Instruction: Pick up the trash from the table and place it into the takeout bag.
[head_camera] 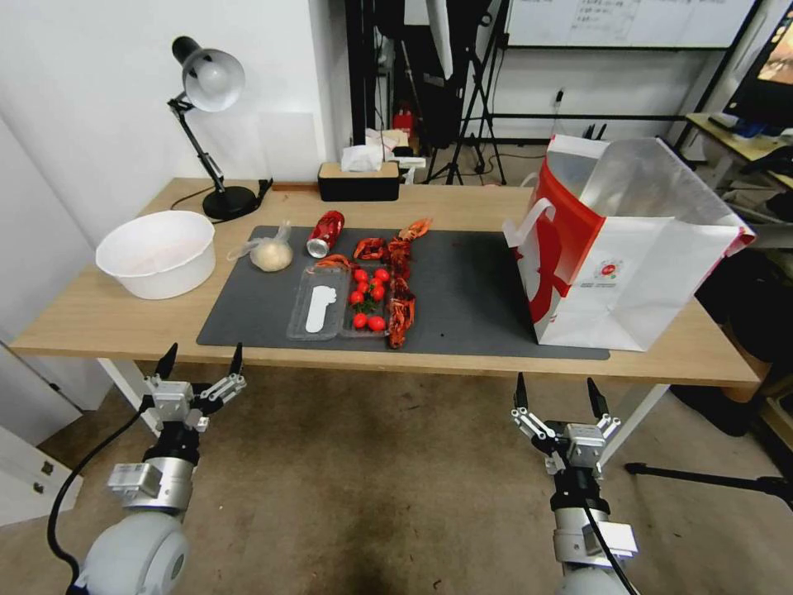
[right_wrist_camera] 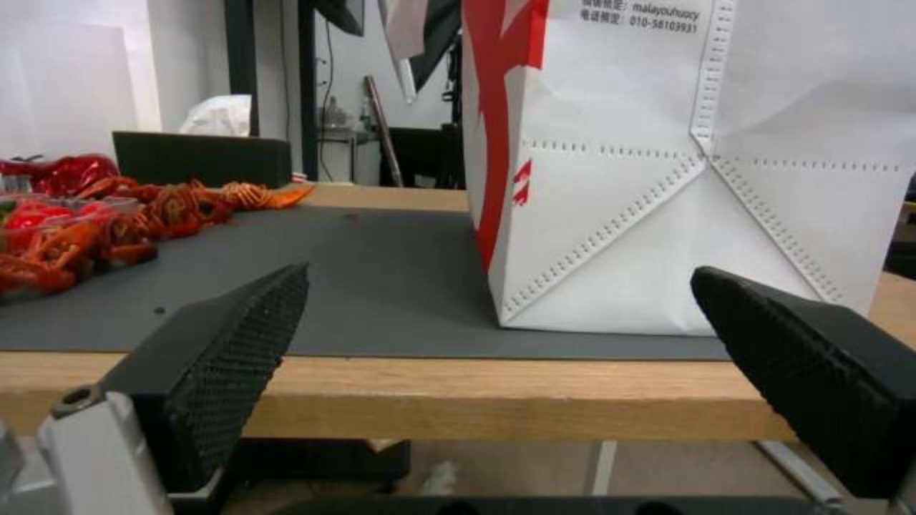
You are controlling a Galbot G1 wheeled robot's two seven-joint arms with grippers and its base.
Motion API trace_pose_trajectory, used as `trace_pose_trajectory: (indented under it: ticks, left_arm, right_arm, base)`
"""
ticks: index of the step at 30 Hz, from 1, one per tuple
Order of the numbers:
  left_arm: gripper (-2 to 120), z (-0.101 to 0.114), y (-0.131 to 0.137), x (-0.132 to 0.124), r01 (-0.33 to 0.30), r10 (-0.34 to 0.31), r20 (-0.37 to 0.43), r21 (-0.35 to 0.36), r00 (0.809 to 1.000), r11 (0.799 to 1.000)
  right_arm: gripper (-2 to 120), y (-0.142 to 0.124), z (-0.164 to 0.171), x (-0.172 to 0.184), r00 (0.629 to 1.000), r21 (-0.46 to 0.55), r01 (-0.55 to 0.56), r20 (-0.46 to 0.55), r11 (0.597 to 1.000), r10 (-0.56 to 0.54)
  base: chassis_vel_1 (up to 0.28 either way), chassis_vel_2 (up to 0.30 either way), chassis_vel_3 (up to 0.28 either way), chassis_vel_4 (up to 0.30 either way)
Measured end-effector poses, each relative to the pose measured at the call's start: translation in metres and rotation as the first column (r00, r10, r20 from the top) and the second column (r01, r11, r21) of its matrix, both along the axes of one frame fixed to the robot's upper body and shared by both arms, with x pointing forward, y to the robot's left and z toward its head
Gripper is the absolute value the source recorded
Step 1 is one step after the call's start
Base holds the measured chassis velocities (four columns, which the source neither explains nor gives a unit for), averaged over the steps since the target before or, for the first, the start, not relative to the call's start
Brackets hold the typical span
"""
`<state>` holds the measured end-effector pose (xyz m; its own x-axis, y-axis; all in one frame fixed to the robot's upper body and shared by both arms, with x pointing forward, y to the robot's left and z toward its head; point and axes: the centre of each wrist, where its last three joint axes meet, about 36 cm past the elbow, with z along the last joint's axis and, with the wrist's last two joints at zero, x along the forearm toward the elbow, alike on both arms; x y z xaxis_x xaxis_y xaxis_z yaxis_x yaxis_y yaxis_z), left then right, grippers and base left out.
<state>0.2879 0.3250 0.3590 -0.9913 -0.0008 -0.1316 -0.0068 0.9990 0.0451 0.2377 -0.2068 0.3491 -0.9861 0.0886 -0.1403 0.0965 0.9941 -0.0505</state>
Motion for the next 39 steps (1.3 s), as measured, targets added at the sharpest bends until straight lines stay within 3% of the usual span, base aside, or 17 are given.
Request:
trace_pose_trajectory:
  ticks: [6,14,18,21,26,29,39]
  left_arm:
    - [100,0.003,0.001,0.007,0.023,-0.024,0.012,0.01,1.0,1.0]
    - [100,0.025,-0.005,0.047,0.098,-0.099,0.008,0.034,0.995,0.995]
    - [100,0.034,-0.009,0.069,0.13,-0.13,0.0,0.026,0.991,0.991]
    - [100,0.047,-0.007,0.105,0.16,-0.16,-0.019,0.021,0.987,0.987]
    - [100,0.056,-0.003,0.125,0.177,-0.176,-0.047,0.008,0.983,0.984]
    - [100,0.067,0.005,0.153,0.192,-0.191,-0.104,-0.002,0.976,0.981]
    - [100,0.088,0.012,0.208,0.187,-0.19,-0.172,-0.034,0.967,0.982]
  right_arm:
    - [100,0.0,0.0,0.0,1.0,0.0,0.0,0.0,1.0,0.0]
    - [100,0.001,0.0,-0.001,1.0,0.0,0.001,0.0,1.0,-0.001]
    - [100,0.001,0.002,-0.001,1.0,0.001,0.002,0.004,1.0,-0.002]
    - [100,0.001,0.003,0.0,1.0,0.001,0.003,0.007,1.0,-0.003]
    - [100,0.002,0.003,0.0,1.0,0.0,0.004,0.007,1.0,-0.004]
    - [100,0.002,0.003,0.001,1.0,-0.001,0.006,0.009,1.0,-0.005]
    - [100,0.001,0.002,0.003,1.0,-0.005,0.008,0.007,1.0,-0.008]
  base:
    - [0.0,0.0,0.0,0.0]
    - [0.0,0.0,0.0,0.0]
    - [0.0,0.0,0.0,0.0]
    - [0.0,0.0,0.0,0.0]
    - [0.0,0.0,0.0,0.0]
    - [0.0,0.0,0.0,0.0]
    - [0.0,0.0,0.0,0.0]
